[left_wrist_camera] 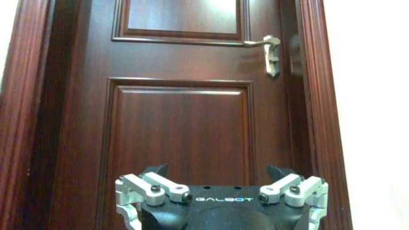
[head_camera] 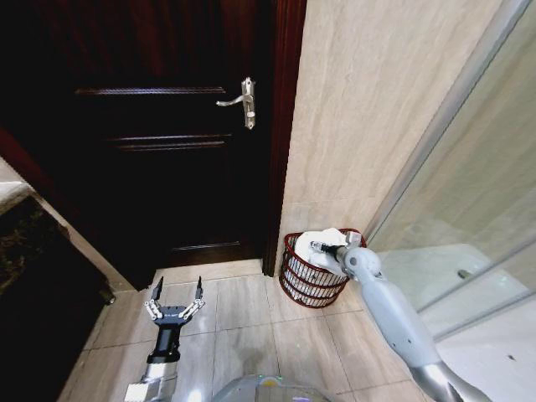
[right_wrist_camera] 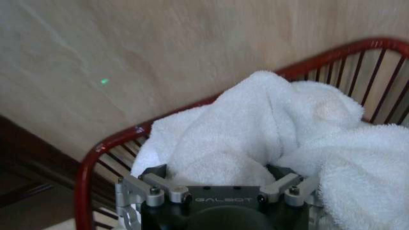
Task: Discard the used towel into the hamper.
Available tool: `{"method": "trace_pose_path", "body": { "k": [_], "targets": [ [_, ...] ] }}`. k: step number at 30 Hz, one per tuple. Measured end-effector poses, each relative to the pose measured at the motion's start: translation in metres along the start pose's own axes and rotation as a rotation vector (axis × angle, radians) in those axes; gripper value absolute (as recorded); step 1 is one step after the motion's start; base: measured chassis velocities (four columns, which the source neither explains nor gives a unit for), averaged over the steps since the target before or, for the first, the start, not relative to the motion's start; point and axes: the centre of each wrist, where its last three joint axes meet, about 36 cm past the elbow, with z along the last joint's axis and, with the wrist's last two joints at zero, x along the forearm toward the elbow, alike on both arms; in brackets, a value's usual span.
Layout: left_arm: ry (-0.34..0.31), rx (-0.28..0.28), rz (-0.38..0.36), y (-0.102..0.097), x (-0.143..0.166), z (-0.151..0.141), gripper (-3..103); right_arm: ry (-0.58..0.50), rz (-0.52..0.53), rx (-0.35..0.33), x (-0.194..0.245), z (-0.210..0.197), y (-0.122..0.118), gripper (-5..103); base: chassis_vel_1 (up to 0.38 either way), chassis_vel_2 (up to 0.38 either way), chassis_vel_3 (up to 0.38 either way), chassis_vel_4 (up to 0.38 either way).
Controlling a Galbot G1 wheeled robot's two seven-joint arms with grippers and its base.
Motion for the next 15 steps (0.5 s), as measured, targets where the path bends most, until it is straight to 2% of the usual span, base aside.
{"method": "trace_pose_path", "body": {
  "k": [8, 15],
  "targets": [
    [0.0, 0.01, -0.024, 0.003, 0.003, 0.004, 100, 0.054, 0.039, -0.036, -0.029, 0.005, -0.008, 100, 0.0, 0.0, 0.0, 0.0],
    [-0.006, 0.014, -0.026, 0.003, 0.0, 0.004, 100, 0.071, 0.046, -0.05, -0.033, 0.009, -0.009, 100, 0.0, 0.0, 0.0, 0.0]
  ]
}}
